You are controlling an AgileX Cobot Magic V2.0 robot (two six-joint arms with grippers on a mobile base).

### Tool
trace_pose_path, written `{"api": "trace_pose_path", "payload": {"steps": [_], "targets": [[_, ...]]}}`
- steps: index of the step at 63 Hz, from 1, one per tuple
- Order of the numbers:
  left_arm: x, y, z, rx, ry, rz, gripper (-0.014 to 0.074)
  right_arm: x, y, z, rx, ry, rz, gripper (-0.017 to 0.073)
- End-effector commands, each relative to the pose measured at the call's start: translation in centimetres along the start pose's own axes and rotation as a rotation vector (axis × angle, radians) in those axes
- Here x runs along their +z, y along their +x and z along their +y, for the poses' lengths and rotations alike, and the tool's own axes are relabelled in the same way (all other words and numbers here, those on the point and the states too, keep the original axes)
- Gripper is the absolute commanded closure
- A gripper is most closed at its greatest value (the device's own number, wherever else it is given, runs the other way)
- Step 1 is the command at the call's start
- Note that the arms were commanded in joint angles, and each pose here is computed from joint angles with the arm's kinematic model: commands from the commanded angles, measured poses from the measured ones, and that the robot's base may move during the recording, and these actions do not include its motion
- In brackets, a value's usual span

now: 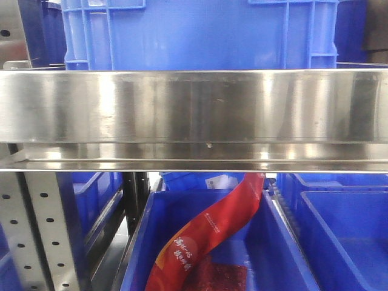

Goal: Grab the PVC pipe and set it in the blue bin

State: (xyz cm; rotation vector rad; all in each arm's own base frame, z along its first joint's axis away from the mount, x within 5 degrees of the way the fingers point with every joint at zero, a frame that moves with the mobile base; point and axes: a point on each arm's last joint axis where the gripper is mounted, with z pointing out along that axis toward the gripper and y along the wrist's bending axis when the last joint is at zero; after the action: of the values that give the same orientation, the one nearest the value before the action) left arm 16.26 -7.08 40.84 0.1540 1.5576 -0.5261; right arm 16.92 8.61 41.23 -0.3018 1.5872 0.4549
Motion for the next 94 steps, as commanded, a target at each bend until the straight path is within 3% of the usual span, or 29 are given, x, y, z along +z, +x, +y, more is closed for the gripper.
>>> {"api": "trace_pose_path", "payload": {"steps": [1,12,16,78,85,94], "targets": [[-1.3,0.1,0.1,0.017,-0.005,-0.057,0.0704,-0.4,-0.5,0.0,-0.017,0.004,-0.065,0.0727],[-2.1,0.3,0.1,0.137,-0.008,-0.059,0.0704,-0.4,-0.5,0.0,-0.017,0.004,-0.061,0.0727],[-2.1,0.3,0.1,0.155,-0.01,-0.059,0.0704,-0.4,-0.5,0.0,-0.017,0.004,-0.061,0.0727],[-2.0,0.3,0.1,0.155,-0.011,-0.063,0.0704,-1.0,0.0,-0.1,-0.017,0.005,-0.066,0.0727],[-2.0,0.3,0.1,0.155,-0.011,-0.063,0.0704,-2.6,0.8,-0.9,-0.023,0.051,-0.148,0.0727],[-2.0,0.3,0.1,0.155,-0.012,-0.065,0.0704,-5.8,4.0,-2.8,-0.067,0.18,-0.171,0.0727]]}}
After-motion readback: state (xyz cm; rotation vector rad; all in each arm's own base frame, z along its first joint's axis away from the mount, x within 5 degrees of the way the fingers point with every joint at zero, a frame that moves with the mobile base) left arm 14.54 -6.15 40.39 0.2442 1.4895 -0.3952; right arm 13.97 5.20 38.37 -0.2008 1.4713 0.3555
